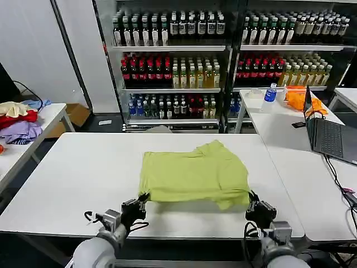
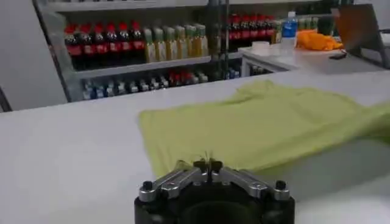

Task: Fold and organize the clothes.

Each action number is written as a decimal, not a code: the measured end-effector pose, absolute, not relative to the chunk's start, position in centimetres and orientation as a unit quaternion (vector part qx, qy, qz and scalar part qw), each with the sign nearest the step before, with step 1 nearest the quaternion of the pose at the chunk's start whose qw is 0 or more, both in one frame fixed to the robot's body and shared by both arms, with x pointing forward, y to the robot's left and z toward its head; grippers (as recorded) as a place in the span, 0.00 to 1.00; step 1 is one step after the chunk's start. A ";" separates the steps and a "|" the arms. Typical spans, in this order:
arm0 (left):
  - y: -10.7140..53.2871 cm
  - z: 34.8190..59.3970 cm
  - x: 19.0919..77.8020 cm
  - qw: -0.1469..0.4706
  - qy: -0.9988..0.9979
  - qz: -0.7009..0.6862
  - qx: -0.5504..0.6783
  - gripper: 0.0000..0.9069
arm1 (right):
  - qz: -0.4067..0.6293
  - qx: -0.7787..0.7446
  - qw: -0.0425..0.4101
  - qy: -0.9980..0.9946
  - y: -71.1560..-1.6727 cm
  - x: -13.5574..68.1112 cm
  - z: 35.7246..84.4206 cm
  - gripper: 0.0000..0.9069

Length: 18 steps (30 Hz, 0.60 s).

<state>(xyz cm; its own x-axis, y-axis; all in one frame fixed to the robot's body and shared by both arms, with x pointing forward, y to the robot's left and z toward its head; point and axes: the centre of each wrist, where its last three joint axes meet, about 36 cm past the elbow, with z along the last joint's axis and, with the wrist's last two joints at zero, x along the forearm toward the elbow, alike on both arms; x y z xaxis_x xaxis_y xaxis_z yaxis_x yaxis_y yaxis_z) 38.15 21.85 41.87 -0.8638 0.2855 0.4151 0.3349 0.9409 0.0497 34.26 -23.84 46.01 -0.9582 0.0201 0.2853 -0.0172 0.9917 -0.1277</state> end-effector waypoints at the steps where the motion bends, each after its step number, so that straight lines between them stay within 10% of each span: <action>1: 21.7 41.8 38.6 0.205 -0.964 -0.061 -0.160 0.02 | 0.066 -0.001 0.144 -0.987 -23.9 34.7 45.9 0.00; 15: 20.2 40.1 43.1 0.200 -0.966 -0.074 -0.144 0.02 | 0.086 0.001 0.145 -0.986 -23.7 40.2 43.5 0.00; 17: 20.1 39.8 43.6 0.202 -0.966 -0.076 -0.141 0.32 | 0.089 0.001 0.149 -0.985 -23.6 40.7 43.1 0.06; 18: 20.1 39.7 43.7 0.203 -0.966 -0.077 -0.140 1.00 | 0.091 0.001 0.151 -0.984 -23.5 40.9 43.0 0.37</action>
<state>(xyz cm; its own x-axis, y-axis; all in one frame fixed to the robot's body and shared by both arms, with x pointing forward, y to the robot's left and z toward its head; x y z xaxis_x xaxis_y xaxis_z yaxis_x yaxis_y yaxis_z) 43.74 20.08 39.69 -0.8781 0.2400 0.4138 0.3023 0.9488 0.0912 40.90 -23.54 42.96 -0.9541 0.0254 0.2983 -0.0295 0.9836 -0.1782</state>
